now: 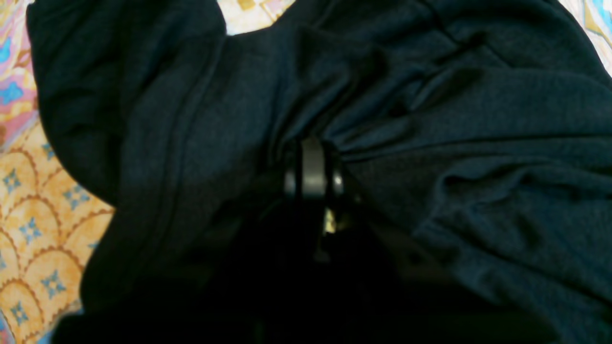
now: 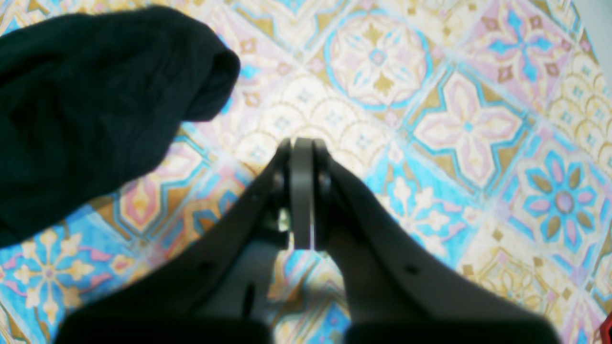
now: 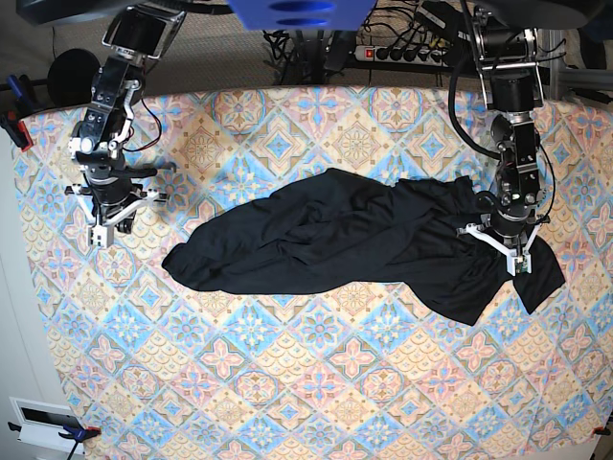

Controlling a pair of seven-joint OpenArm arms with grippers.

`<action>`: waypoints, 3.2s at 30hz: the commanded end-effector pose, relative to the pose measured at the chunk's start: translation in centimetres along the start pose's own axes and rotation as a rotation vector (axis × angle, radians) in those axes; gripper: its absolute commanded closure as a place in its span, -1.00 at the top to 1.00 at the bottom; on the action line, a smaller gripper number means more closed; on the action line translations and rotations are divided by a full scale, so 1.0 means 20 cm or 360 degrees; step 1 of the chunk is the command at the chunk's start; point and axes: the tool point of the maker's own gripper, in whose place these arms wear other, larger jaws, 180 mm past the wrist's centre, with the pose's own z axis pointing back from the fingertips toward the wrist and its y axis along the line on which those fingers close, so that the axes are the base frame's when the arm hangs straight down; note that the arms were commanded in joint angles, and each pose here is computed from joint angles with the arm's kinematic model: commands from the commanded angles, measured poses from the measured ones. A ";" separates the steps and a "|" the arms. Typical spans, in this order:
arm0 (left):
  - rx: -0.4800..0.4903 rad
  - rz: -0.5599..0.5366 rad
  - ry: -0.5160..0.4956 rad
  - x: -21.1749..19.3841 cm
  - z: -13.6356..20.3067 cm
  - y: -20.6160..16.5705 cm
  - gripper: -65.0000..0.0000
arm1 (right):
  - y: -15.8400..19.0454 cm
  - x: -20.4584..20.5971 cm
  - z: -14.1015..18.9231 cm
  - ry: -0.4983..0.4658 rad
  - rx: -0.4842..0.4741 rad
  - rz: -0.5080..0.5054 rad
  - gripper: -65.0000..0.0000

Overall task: Layout the t-shirt on the table in an organized manner, then fold the t-shirt properly
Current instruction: 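Release the shirt end and lower the right gripper onto the fabric, then grasp the shirt end with the right gripper and pull it away from the left gripper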

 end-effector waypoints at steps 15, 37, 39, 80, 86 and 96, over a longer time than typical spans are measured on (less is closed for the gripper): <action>-0.0089 0.0034 0.0016 0.03 0.05 -0.21 -0.29 | 0.61 0.16 0.13 -0.0196 0.0457 0.0302 -0.38; -0.0103 0.0037 0.0055 -0.04 0.05 -0.23 -0.30 | 0.70 0.18 -0.18 -0.0047 0.0488 0.0187 -0.42; -0.0103 0.0036 0.0059 -0.05 0.05 -0.23 -0.30 | 0.68 0.29 -0.21 -0.0101 0.0439 0.0140 -0.42; -0.0108 0.0040 0.0061 -0.05 0.05 -0.24 -0.30 | 0.47 0.33 -0.49 0.0063 -0.0003 0.0516 -0.42; -0.0108 0.0040 0.0061 -0.05 0.05 -0.24 -0.30 | 0.48 0.32 -0.49 0.0065 0.0006 0.0508 -0.42; -0.0107 0.0047 0.0118 -0.08 0.05 -0.24 -0.30 | 0.60 0.22 -0.51 0.0165 0.0083 0.0469 -0.11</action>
